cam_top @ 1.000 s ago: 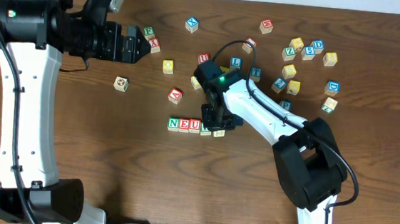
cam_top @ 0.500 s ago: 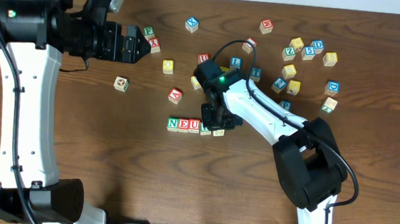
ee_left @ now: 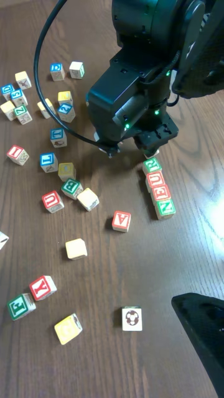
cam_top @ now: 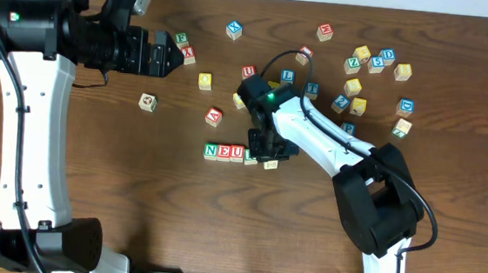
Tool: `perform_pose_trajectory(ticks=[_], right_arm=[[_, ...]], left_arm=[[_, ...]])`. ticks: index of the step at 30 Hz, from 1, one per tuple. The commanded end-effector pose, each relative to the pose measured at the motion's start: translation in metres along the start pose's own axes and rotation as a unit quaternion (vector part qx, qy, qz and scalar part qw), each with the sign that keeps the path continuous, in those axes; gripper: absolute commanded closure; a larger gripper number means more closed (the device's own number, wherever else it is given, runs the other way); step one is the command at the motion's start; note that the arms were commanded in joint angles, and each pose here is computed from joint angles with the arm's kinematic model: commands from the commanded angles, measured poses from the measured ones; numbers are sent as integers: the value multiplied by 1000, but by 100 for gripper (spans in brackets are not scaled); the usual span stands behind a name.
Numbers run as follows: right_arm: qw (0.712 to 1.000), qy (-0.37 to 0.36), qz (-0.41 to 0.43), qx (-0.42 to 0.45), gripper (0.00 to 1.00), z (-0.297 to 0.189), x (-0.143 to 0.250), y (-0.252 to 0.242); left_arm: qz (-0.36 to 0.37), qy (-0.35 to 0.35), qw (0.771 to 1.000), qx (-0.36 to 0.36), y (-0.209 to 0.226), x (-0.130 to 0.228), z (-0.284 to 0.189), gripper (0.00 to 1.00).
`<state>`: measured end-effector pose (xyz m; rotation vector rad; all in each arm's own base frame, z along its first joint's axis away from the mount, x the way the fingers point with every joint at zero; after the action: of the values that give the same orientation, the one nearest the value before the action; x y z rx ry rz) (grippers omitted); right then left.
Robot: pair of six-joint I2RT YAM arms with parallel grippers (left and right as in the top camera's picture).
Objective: Spell out NEURIPS
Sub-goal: 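Lower the I block onto the table beside the R block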
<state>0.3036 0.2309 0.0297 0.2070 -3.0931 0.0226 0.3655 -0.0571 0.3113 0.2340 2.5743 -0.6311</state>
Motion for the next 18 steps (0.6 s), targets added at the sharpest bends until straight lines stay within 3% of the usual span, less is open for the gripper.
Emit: perform_pose_trajectory(ticks=[1, 18], right_arm=[[1000, -21, 16, 12, 99, -10, -4, -8], [998, -60, 20, 17, 99, -11, -19, -4]], left_arm=[[11, -10, 1000, 2, -4, -3, -7, 2], [11, -10, 1000, 2, -4, -3, -7, 2]])
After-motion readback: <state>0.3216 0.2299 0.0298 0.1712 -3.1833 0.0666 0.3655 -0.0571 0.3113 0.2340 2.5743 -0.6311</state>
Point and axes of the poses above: each gripper's point midway between its finger pads, its own z axis out along the fingers, its own y axis along the line the jaws close on, x = y × z, the point moved 1 cm from there along -z, back along the fingers
